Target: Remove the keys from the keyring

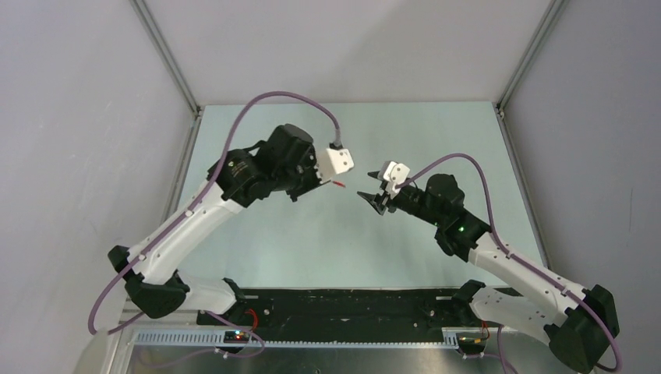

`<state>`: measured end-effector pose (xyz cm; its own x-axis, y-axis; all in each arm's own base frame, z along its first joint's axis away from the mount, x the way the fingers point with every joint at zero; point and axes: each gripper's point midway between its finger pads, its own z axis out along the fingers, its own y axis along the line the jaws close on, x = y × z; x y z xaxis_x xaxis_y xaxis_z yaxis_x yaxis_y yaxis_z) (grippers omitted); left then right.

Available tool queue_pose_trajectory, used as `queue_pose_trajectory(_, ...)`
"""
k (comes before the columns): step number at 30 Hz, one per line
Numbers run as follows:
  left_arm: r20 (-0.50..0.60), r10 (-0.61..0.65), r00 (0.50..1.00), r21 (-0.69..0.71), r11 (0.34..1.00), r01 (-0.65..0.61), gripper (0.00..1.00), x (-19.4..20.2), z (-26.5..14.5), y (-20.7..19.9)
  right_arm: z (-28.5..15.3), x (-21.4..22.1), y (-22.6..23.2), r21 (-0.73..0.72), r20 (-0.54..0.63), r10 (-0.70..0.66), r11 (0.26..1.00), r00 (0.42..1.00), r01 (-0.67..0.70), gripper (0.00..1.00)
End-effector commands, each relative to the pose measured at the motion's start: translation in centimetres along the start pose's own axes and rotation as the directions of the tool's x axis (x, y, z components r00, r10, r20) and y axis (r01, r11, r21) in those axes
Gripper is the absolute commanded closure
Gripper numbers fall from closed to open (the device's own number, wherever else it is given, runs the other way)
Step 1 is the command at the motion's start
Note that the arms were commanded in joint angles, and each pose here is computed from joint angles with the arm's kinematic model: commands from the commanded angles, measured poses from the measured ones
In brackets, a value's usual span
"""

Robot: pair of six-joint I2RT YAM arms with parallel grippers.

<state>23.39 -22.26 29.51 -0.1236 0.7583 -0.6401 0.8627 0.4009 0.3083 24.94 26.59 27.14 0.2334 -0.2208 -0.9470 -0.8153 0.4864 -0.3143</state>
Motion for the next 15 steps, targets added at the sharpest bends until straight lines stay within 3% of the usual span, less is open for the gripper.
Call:
queue_pose_trajectory(1,-0.204,0.32,0.925,-0.159,0.922,-0.354,1.0,1.0,-2.9,3.6,0.2,-2.9,0.5,-0.042,0.128,0.049,0.998,0.991,-0.044,0.43)
queue_pose_trajectory(4,-0.285,0.386,0.877,-0.271,0.846,-0.46,1.0,-0.1,-3.9,6.3,0.5,-3.6,0.3,-0.04,0.166,0.062,0.998,0.984,-0.056,0.44)
queue_pose_trajectory(9,-0.222,0.473,0.853,-0.419,0.744,-0.521,1.0,-2.5,-4.7,8.0,0.7,-5.0,0.2,-0.05,0.24,0.062,0.997,0.969,-0.051,0.44)
queue_pose_trajectory(12,-0.032,0.555,0.831,-0.51,0.706,-0.491,1.0,-4.8,-5.0,7.4,0.6,-6.3,0.6,-0.081,0.292,0.047,0.996,0.955,-0.024,0.46)
queue_pose_trajectory(15,0.209,0.604,0.769,-0.529,0.731,-0.43,1.0,-6.6,-5.1,5.5,0.4,-7.6,0.9,-0.104,0.345,0.034,0.995,0.938,0.002,0.49)
